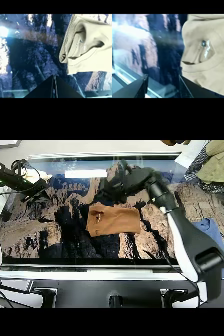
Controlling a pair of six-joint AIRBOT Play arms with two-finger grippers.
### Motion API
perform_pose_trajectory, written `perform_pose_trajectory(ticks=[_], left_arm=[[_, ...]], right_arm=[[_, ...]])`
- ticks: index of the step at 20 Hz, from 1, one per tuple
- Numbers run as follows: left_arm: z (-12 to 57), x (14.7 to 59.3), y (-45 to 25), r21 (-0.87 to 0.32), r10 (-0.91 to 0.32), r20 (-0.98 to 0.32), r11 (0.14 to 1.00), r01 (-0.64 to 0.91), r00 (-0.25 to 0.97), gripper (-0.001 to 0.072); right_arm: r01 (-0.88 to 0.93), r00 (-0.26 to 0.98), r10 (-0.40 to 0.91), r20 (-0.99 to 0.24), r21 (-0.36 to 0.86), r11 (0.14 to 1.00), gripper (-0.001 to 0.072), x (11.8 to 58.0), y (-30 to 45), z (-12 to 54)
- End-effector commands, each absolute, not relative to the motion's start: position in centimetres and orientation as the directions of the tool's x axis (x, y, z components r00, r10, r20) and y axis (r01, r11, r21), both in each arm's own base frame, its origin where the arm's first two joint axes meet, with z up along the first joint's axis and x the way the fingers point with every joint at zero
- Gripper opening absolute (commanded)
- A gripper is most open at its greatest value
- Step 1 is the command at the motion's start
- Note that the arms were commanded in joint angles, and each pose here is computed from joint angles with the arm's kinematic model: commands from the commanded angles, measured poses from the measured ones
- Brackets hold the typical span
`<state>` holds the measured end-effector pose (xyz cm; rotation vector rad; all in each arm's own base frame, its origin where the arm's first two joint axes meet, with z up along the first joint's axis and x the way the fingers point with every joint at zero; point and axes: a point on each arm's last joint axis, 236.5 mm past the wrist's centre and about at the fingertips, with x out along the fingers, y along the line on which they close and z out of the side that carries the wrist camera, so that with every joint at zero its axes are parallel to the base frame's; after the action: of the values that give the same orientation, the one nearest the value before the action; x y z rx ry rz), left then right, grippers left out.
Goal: Fold the clothes and pants, and hang the long-sleeved shirts on hangers.
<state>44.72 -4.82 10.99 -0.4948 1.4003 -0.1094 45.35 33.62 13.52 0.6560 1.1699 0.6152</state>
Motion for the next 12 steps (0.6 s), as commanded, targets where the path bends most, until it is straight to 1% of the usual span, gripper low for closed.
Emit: perform_pose_trajectory(ticks=[1, 3, 4, 6, 7, 8, 10, 12], left_arm=[[11.0, 44.7, -4.8, -0.395, -0.359, -0.915, 0.893, -0.218, 0.185, 0.0016], [11.0, 44.7, -4.8, -0.395, -0.359, -0.915, 0.893, -0.218, 0.184, 0.0016], [11.0, 44.7, -4.8, -0.394, -0.359, -0.915, 0.893, -0.218, 0.184, 0.0016], [11.0, 44.7, -4.8, -0.394, -0.359, -0.915, 0.893, -0.216, 0.184, 0.0016], [11.0, 44.7, -4.8, -0.394, -0.359, -0.915, 0.894, -0.214, 0.184, 0.0016], [11.0, 44.7, -4.8, -0.394, -0.359, -0.915, 0.894, -0.214, 0.184, 0.0016], [11.0, 44.7, -4.8, -0.394, -0.359, -0.915, 0.894, -0.214, 0.184, 0.0016], [11.0, 44.7, -4.8, -0.394, -0.359, -0.915, 0.894, -0.213, 0.184, 0.0016]], right_arm=[[-0.094, 0.388, 0.721, -0.574, 0.754, 0.65, 0.0458, 47.1, 28.0, 18.5], [-0.051, 0.437, 0.671, -0.599, 0.728, 0.683, 0.049, 48.1, 21.3, 19.5], [-0.022, 0.441, 0.643, -0.626, 0.709, 0.705, 0.0495, 48.3, 17.6, 19.0], [0.038, 0.438, 0.587, -0.681, 0.666, 0.745, 0.0496, 48.4, 11.2, 17.5], [0.08, 0.447, 0.56, -0.697, 0.655, 0.751, 0.0524, 48.5, 8.0, 16.4], [0.117, 0.444, 0.545, -0.711, 0.649, 0.751, 0.0524, 48.5, 5.8, 15.0], [0.178, 0.406, 0.54, -0.737, 0.644, 0.744, 0.0533, 48.0, 2.9, 10.9], [0.2, 0.326, 0.576, -0.75, 0.65, 0.733, 0.0533, 46.8, 3.3, 6.0]])
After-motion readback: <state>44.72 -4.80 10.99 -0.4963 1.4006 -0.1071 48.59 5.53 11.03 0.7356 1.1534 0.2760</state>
